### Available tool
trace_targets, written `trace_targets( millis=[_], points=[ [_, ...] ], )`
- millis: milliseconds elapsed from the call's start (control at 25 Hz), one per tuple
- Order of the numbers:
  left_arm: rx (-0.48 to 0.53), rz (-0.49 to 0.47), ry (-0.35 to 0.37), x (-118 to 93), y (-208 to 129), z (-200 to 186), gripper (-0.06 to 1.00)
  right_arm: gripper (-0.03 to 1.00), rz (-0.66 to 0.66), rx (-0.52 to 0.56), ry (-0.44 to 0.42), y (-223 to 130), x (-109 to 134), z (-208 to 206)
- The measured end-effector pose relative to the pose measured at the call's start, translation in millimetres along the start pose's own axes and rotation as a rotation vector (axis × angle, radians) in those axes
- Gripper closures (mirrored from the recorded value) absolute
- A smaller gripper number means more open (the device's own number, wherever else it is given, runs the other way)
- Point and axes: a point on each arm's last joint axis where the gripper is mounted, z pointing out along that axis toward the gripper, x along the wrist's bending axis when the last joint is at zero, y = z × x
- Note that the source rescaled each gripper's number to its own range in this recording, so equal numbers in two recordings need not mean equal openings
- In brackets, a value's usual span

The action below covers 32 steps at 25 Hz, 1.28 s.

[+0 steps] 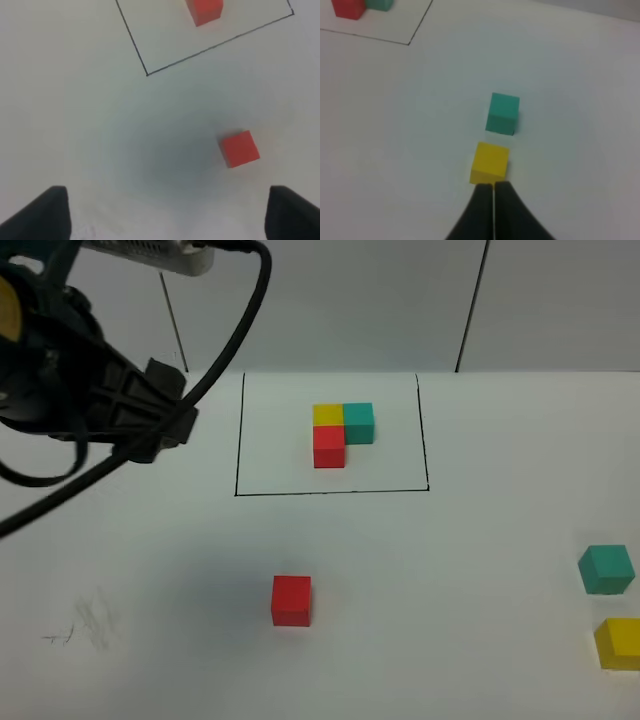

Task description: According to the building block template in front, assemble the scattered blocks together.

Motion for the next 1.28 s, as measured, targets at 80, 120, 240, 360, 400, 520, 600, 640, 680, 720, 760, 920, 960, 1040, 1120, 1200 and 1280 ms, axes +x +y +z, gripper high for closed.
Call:
trace_targets(
  millis=[80,120,240,360,400,520,600,640,680,720,760,920,960,1040,1120,1200,1280],
  points=[
    [-0.037,0.051,-0.008,5.1,-4.3,-14.2,0.10,0.96,0.000,0.000,0.000,0.0,0.0,0.0],
    [-0.052,0.056,-0.010,7.0,-6.1,-19.5,0.10,0.96,0.000,0.000,0.000,0.0,0.0,0.0],
    [-0.097,0.050,-0.018,14.2,-15.7,-37.3,0.10,0.96,0.000,0.000,0.000,0.0,0.0,0.0],
    [-0.105,0.021,-0.031,25.1,-38.3,-47.7,0.10,0.96,0.000,0.000,0.000,0.0,0.0,0.0],
    [-0.093,-0.003,-0.031,30.6,-48.5,-47.5,0.10,0.96,0.000,0.000,0.000,0.0,0.0,0.0],
    [-0.068,-0.117,-0.043,47.9,-85.9,-50.4,0.11,0.96,0.000,0.000,0.000,0.0,0.0,0.0],
    [-0.050,-0.193,-0.029,56.7,-110.1,-49.1,0.11,0.96,0.000,0.000,0.000,0.0,0.0,0.0],
    [-0.045,-0.232,-0.014,60.8,-123.2,-48.8,0.12,0.96,0.000,0.000,0.000,0.0,0.0,0.0],
    [-0.042,-0.268,0.008,64.4,-136.4,-48.4,0.12,0.96,0.000,0.000,0.000,0.0,0.0,0.0],
    [-0.036,-0.300,0.030,67.1,-148.3,-46.8,0.12,0.96,0.000,0.000,0.000,0.0,0.0,0.0],
    [-0.047,-0.327,0.047,68.4,-160.3,-48.9,0.12,0.96,0.000,0.000,0.000,0.0,0.0,0.0],
    [-0.073,-0.414,0.109,67.2,-204.8,-46.9,0.12,0.96,0.000,0.000,0.000,0.0,0.0,0.0],
    [-0.081,-0.427,0.123,65.8,-214.6,-44.4,0.12,0.96,0.000,0.000,0.000,0.0,0.0,0.0],
    [-0.112,-0.431,0.145,63.5,-228.6,-38.3,0.12,0.96,0.000,0.000,0.000,0.0,0.0,0.0],
    [-0.155,-0.424,0.163,61.3,-239.0,-30.3,0.12,0.96,0.000,0.000,0.000,0.0,0.0,0.0],
    [-0.204,-0.414,0.181,59.3,-247.6,-24.5,0.12,0.96,0.000,0.000,0.000,0.0,0.0,0.0],
    [-0.235,-0.416,0.195,57.4,-255.5,-17.4,0.12,0.96,0.000,0.000,0.000,0.0,0.0,0.0]
  ],
)
